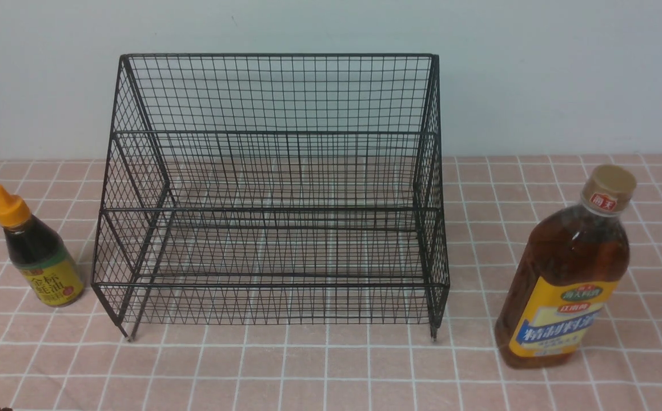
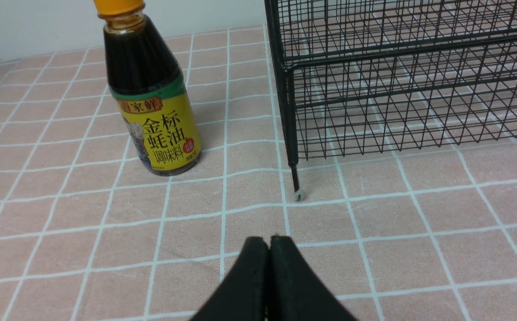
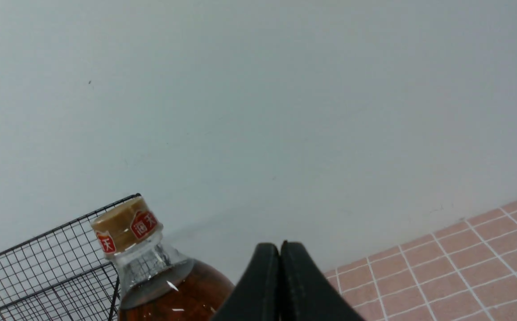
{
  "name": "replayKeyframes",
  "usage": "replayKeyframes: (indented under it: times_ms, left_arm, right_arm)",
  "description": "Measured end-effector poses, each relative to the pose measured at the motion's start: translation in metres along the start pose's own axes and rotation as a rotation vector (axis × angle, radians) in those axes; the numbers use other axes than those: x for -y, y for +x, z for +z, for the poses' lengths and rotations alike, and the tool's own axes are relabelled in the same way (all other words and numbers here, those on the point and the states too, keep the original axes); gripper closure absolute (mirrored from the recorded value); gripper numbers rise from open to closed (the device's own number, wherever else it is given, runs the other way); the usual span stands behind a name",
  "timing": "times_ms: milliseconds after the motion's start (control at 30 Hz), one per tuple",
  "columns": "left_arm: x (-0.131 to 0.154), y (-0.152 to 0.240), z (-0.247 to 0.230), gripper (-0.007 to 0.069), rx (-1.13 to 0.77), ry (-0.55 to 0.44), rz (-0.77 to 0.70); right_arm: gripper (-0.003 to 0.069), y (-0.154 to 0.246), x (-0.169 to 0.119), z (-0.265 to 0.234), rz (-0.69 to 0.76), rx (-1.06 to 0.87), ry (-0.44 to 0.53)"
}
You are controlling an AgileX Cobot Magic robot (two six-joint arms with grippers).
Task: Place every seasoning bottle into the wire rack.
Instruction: Use the right arm to grab the condiment bottle closest to it
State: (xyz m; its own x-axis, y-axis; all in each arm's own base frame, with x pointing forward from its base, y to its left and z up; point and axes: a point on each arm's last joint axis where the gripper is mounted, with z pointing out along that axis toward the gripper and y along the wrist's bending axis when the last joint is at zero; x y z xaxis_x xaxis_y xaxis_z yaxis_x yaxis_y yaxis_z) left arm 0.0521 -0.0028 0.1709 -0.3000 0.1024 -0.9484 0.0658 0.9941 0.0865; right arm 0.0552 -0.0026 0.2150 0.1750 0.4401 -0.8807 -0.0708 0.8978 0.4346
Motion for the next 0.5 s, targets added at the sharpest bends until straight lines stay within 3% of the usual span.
replayKeyframes:
  times_ms: [300,400,500]
  left_arm:
    - [0.000,0.000,0.000,0.0641,0.000,0.000,0.000]
    - [0.000,0.000,0.000,0.0641,0.000,0.000,0.000]
    - [0.000,0.000,0.000,0.0641,0.000,0.000,0.000]
  right_arm:
    - [0.0676,-0.019,-0.005,0.000,0.122,0.112,-0.017]
    - [0.0676,-0.054,-0.024,0.001,0.075,0.171,-0.065]
    - [0.0676,-0.079,-0.042,0.014,-0.027,0.095,-0.074]
